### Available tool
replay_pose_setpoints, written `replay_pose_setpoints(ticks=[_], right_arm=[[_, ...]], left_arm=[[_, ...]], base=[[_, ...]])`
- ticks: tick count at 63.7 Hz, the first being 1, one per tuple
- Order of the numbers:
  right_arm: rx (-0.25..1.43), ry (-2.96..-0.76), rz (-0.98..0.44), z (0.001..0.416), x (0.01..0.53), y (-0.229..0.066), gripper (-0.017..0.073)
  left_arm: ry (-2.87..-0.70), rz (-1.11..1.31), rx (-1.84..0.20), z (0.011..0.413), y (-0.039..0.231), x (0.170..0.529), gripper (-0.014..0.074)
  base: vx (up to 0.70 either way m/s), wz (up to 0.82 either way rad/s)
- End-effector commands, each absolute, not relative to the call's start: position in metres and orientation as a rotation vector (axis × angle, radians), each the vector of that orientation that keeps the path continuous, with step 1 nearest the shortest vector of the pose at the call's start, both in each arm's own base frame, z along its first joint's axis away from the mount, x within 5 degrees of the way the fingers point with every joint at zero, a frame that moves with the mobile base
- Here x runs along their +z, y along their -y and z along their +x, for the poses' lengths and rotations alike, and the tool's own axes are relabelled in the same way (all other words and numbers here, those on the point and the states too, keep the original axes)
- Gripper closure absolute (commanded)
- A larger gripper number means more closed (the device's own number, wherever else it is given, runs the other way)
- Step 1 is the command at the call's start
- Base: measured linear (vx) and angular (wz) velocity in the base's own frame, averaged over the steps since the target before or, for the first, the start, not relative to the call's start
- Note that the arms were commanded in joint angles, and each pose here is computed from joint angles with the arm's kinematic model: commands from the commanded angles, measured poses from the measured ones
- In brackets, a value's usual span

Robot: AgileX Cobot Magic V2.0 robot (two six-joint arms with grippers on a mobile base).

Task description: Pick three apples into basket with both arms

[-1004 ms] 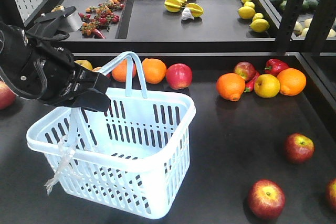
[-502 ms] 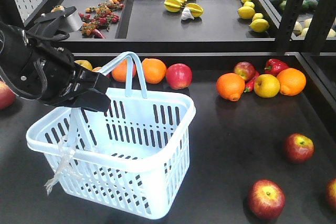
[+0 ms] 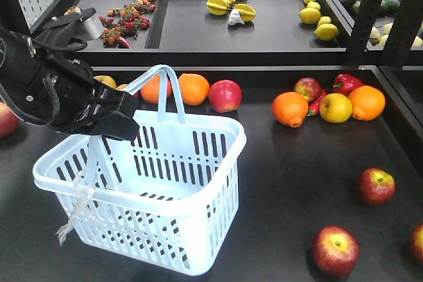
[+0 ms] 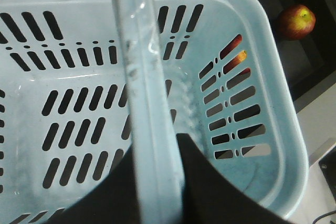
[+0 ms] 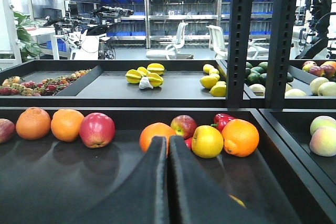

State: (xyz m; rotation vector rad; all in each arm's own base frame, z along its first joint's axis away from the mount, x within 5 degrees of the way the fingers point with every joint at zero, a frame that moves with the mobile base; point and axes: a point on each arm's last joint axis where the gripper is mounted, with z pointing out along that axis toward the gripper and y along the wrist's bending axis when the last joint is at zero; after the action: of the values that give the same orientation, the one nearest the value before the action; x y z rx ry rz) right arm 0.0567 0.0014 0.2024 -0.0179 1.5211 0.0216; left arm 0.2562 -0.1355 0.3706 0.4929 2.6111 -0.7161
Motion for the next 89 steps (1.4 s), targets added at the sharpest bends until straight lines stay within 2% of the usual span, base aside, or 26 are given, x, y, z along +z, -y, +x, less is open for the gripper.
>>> replay_pose_setpoints(ticks=[1,14,27,37,63,89], right_arm=[[0.017,-1.455,-0.024,0.056,0.204,-0.002,0.0564],[0.017,-1.455,-0.024,0.056,0.204,-0.002,0.0564],[0.017,-1.455,-0.024,0.056,0.204,-0.002,0.0564],[0.017,-1.455,-0.024,0.056,0.204,-0.002,0.0564],[0.017,-1.455,-0.024,0.056,0.204,-0.002,0.0564],[0.017,-1.455,-0.024,0.056,0.204,-0.002,0.0564]], left_arm=[[-2.497,0.473,-0.772,0.252,0.138,0.39,0.0601],[-2.381,0.766,-0.675,0.263,0.142,0.381,0.0601],[-2.043,1.192,-0.632,0.279,0.158,0.372,0.0601],[-1.814,1.37,-0.697,0.292,0.173,0.36,0.0601],[-1.874,1.502,-0.727,0.328,0.187,0.296,0.0601],[-1.823,1.582,-0.715,0.356,0.198,0.302,0.0601]], base=[[0.0,0.0],[0.0,0.0],[0.0,0.0],[0.0,0.0],[0.0,0.0],[0.0,0.0]])
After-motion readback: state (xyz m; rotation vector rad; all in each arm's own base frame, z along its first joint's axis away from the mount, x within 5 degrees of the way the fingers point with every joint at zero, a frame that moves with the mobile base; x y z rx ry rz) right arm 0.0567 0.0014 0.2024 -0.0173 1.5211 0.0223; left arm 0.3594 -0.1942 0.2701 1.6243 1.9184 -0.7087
